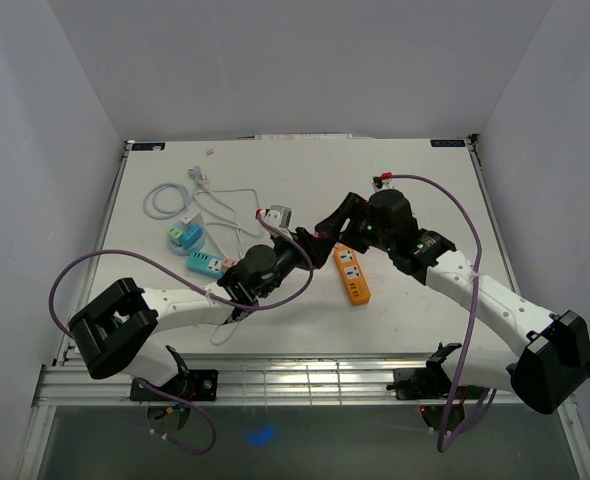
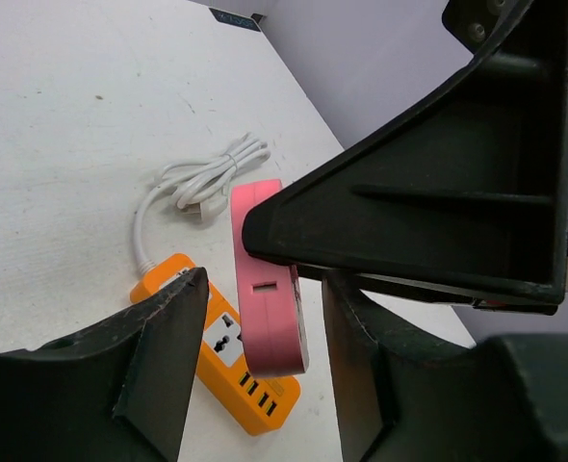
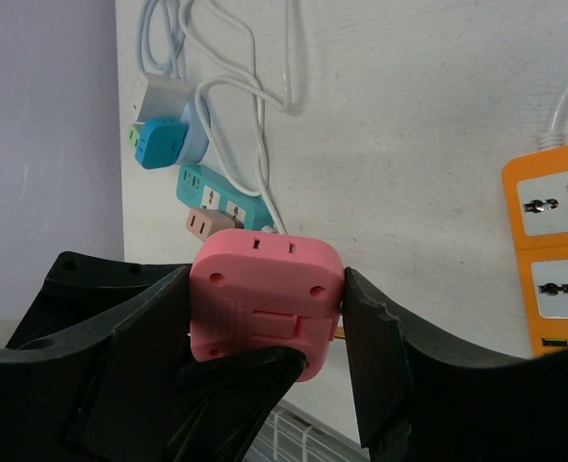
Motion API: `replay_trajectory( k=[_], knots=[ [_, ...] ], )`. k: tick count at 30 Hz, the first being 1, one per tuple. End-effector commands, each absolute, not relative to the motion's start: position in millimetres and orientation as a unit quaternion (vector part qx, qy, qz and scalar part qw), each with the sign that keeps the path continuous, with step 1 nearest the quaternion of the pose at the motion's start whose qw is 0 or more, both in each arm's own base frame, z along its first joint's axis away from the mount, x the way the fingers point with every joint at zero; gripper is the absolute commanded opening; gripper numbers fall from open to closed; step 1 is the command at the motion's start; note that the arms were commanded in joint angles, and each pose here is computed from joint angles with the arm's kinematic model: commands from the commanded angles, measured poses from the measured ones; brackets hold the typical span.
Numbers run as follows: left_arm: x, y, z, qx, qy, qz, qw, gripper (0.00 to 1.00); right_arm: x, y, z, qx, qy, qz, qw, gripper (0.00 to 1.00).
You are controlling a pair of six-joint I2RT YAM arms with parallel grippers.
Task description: Insert the plug
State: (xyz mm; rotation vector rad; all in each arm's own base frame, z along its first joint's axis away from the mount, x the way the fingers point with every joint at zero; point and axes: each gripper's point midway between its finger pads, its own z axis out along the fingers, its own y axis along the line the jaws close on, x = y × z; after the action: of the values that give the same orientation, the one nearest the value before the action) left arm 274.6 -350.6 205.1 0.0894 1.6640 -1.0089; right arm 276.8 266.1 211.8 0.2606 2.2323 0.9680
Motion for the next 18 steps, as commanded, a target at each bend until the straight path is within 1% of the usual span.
replay_trajectory(
  k=[1, 3, 6, 8, 9, 10, 13, 16, 17, 18],
  knots=[
    [277.7, -350.0, 226.6, 0.017, 0.676, -0.449, 0.585, 0.61, 274.3, 275.4, 235.6, 0.104, 0.830, 0.422, 0.350, 0.44],
    [279.8, -351.3, 222.4, 0.015, 0.679, -0.446, 0.584, 0.58, 273.1, 274.9, 233.6, 0.109, 0.830, 0.423, 0.347, 0.44],
    [283.0, -348.4, 221.0, 0.002, 0.676, -0.443, 0.589, 0.57, 272.7, 277.3, 235.2, 0.105, 0.830, 0.427, 0.344, 0.44],
    [284.0, -348.4, 227.3, 0.000, 0.666, -0.448, 0.597, 0.54, 271.2, 279.3, 233.7, 0.105, 0.830, 0.431, 0.338, 0.44],
    [285.3, -351.0, 227.5, 0.002, 0.665, -0.448, 0.597, 0.52, 270.8, 279.2, 231.5, 0.107, 0.830, 0.433, 0.336, 0.44],
    [285.5, -352.9, 226.6, 0.006, 0.666, -0.448, 0.597, 0.47, 270.4, 279.7, 232.7, 0.108, 0.827, 0.437, 0.336, 0.44],
    [285.8, -357.7, 222.1, 0.014, 0.669, -0.448, 0.593, 0.40, 270.7, 281.2, 232.8, 0.107, 0.827, 0.440, 0.335, 0.44],
    [285.0, -359.4, 217.1, 0.019, 0.674, -0.448, 0.588, 0.23, 270.7, 282.1, 234.1, 0.103, 0.827, 0.439, 0.335, 0.45],
    [284.7, -359.9, 216.3, 0.020, 0.674, -0.447, 0.587, 0.11, 271.6, 281.8, 232.9, 0.104, 0.828, 0.437, 0.336, 0.48],
    [284.1, -359.8, 214.9, 0.023, 0.675, -0.447, 0.587, 0.04, 272.5, 281.9, 234.6, 0.101, 0.827, 0.437, 0.338, 0.52]
  ],
)
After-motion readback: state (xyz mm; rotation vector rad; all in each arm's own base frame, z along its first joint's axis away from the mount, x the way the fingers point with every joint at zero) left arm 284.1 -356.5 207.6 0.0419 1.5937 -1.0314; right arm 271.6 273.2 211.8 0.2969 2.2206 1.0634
